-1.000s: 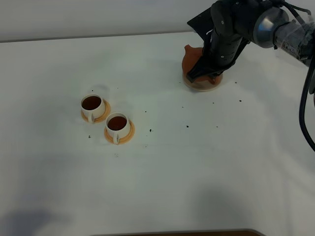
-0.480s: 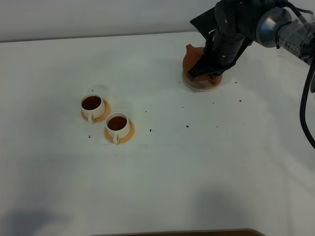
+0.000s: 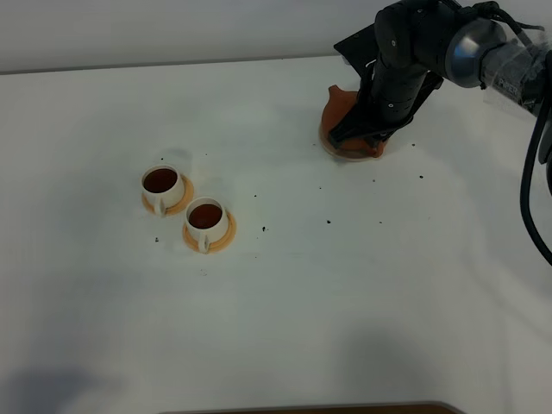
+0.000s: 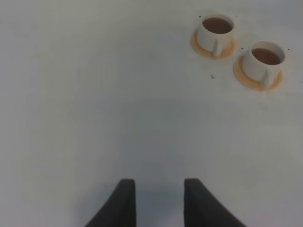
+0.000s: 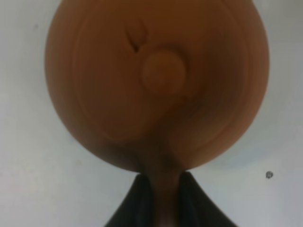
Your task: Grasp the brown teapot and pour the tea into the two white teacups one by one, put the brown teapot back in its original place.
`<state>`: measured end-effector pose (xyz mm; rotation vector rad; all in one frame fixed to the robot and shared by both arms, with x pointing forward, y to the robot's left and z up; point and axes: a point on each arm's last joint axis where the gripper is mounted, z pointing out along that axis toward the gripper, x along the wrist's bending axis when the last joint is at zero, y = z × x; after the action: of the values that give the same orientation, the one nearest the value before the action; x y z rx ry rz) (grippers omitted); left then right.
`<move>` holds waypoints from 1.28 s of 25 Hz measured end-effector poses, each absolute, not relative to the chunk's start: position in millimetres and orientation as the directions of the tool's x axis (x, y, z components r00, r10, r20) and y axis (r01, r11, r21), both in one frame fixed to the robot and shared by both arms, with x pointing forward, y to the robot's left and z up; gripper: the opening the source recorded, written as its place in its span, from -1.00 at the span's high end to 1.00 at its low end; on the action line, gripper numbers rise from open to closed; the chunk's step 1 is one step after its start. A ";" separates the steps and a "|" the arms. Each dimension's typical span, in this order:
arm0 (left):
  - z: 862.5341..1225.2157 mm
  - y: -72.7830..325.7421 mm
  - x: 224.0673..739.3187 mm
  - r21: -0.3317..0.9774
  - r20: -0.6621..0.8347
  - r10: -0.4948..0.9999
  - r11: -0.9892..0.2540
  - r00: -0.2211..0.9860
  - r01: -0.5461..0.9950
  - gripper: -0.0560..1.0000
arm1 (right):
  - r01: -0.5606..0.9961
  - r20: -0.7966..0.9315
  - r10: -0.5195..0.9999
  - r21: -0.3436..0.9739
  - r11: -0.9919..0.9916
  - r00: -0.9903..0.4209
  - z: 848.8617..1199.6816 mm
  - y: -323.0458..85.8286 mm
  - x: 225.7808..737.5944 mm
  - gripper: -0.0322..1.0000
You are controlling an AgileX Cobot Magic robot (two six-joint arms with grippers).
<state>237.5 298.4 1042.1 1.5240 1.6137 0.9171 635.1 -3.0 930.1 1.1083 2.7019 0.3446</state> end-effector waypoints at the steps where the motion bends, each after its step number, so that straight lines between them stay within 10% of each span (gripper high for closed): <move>1: 1042.1 298.4 237.5 0.874 -0.032 0.999 0.046 -0.038 0.484 0.34 | 0.664 -0.095 0.711 0.287 0.690 -0.697 930.0 -3.1 635.0 0.68; 16: 1042.1 298.4 237.5 0.874 -0.032 0.999 0.046 -0.038 0.484 0.34 | 0.710 -0.081 0.729 0.182 0.681 -0.679 939.0 -11.1 625.4 -0.17; 32: 1042.1 298.4 237.5 0.874 -0.032 0.999 0.046 -0.038 0.484 0.34 | 0.740 0.058 0.743 0.172 0.650 -0.666 1046.4 -67.7 530.7 0.01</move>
<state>237.5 298.4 1042.1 1.5240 1.6137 0.9171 530.7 -67.7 1046.4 1.2757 2.8375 0.2828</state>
